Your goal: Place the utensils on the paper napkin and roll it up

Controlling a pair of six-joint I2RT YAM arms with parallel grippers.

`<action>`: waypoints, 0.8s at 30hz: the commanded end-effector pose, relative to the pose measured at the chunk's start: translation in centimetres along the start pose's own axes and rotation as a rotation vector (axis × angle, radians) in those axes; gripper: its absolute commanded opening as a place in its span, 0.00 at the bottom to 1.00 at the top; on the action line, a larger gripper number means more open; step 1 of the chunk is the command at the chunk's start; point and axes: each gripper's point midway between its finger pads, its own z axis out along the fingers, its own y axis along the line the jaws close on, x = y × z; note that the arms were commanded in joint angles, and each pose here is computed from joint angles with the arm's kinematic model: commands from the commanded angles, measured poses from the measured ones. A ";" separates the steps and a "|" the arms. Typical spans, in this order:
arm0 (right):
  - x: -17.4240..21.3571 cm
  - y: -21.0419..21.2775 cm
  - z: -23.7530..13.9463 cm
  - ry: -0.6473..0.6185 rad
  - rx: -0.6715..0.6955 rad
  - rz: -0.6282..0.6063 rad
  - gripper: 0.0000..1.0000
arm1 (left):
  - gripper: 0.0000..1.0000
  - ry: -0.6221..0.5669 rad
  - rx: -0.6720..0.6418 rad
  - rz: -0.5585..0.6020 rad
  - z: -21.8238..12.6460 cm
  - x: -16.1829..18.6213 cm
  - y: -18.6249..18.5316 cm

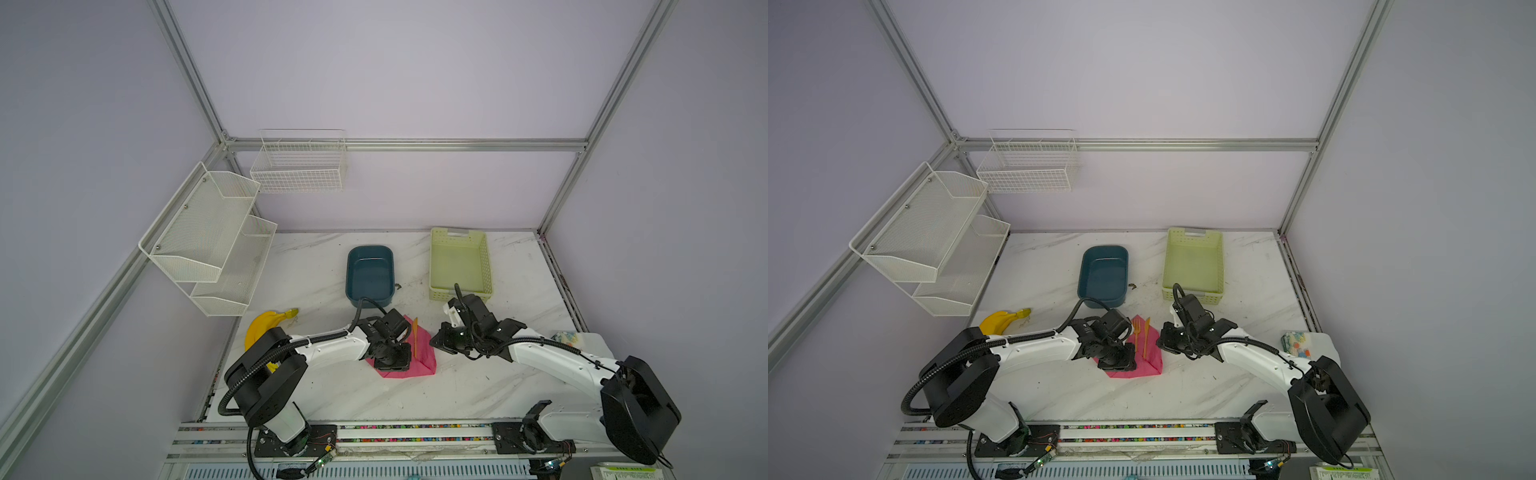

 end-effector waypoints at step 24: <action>-0.3 -0.3 0.1 -0.005 0.036 -0.014 0.00 | 0.11 0.005 0.149 0.070 0.8 -0.6 -6.9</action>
